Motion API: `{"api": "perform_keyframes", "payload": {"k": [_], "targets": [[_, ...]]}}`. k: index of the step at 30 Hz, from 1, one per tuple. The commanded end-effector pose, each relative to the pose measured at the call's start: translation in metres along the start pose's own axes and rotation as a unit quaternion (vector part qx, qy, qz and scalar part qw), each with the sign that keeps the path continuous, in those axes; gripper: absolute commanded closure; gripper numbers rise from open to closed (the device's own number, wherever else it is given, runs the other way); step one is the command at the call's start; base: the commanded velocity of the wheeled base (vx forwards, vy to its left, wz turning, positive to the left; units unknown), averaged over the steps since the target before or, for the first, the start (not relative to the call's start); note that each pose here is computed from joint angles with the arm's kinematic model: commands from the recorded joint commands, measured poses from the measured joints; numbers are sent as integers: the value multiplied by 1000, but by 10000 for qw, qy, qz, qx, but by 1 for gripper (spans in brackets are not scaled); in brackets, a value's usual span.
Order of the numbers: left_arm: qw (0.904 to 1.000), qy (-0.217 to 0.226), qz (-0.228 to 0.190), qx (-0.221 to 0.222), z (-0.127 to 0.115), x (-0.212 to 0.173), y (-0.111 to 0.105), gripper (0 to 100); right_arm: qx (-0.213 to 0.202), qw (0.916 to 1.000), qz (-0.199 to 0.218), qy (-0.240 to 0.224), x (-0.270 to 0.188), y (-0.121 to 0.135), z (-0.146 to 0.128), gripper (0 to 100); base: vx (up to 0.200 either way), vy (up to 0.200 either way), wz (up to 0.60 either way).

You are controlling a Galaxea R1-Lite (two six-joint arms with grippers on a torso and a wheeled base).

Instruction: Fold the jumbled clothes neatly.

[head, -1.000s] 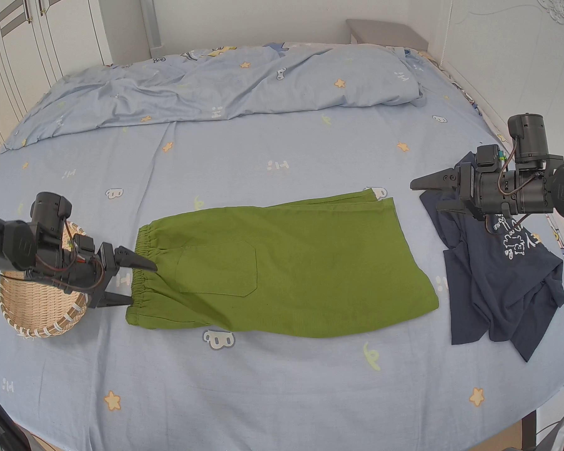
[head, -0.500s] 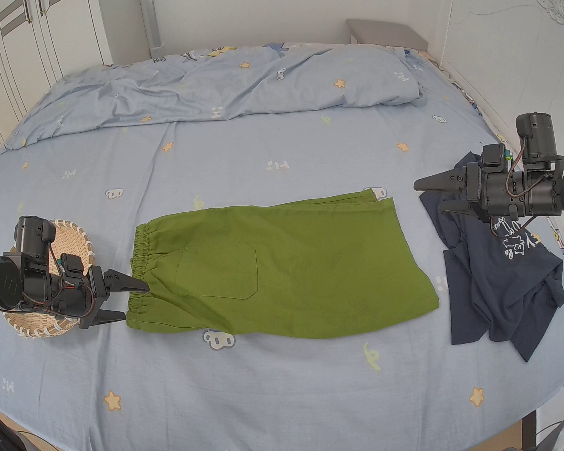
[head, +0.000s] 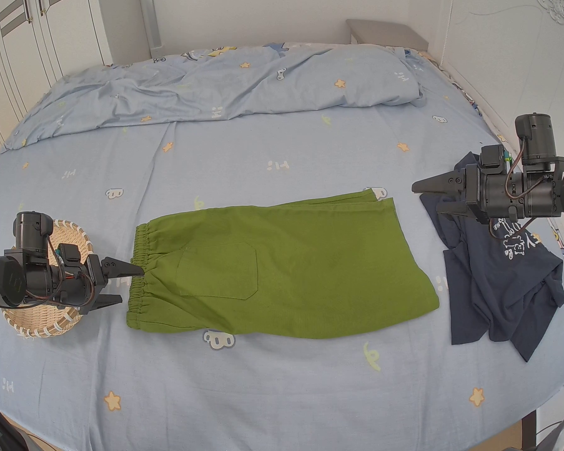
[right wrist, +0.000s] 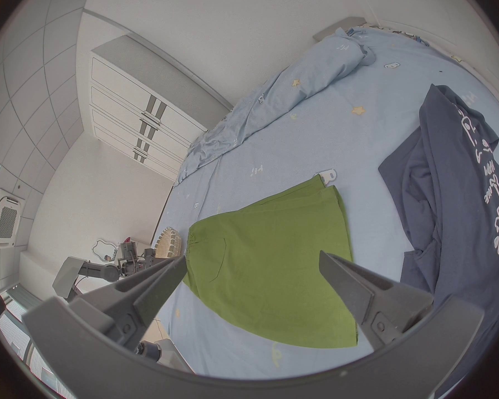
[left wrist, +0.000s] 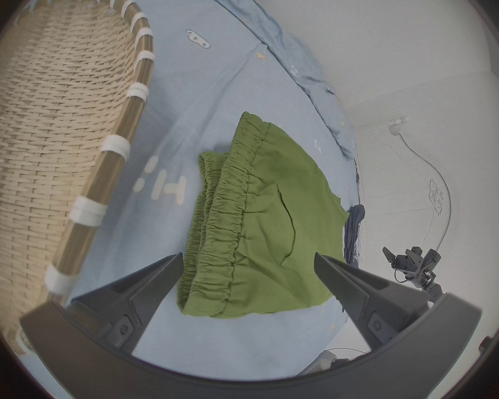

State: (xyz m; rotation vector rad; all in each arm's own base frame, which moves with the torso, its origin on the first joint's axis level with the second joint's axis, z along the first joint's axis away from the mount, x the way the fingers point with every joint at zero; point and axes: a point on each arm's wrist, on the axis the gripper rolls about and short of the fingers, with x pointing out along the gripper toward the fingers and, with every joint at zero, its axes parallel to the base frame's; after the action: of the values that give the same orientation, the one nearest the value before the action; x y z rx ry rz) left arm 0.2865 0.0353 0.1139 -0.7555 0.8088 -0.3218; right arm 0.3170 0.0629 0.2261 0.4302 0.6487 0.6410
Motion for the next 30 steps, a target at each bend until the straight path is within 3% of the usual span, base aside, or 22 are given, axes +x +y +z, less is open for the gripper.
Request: {"api": "perform_keyframes", "payload": {"k": [1,14,22,30], "targets": [[9995,243,74,-167,-4,16,12,0,-3,10000,2,24,2,-1,-1,0,0,0,0],[9983,575,5,-120,-21,25,4,0,-2,10000,-2,36,3,-2,-1,0,0,0,0],[9962,866,-59,-31,-42,24,-6,0,-12,10000,7,46,4,-1,-1,0,0,0,0],[9968,789,-101,43,-51,8,-12,0,-14,10000,16,61,5,0,-2,0,0,0,0]]}}
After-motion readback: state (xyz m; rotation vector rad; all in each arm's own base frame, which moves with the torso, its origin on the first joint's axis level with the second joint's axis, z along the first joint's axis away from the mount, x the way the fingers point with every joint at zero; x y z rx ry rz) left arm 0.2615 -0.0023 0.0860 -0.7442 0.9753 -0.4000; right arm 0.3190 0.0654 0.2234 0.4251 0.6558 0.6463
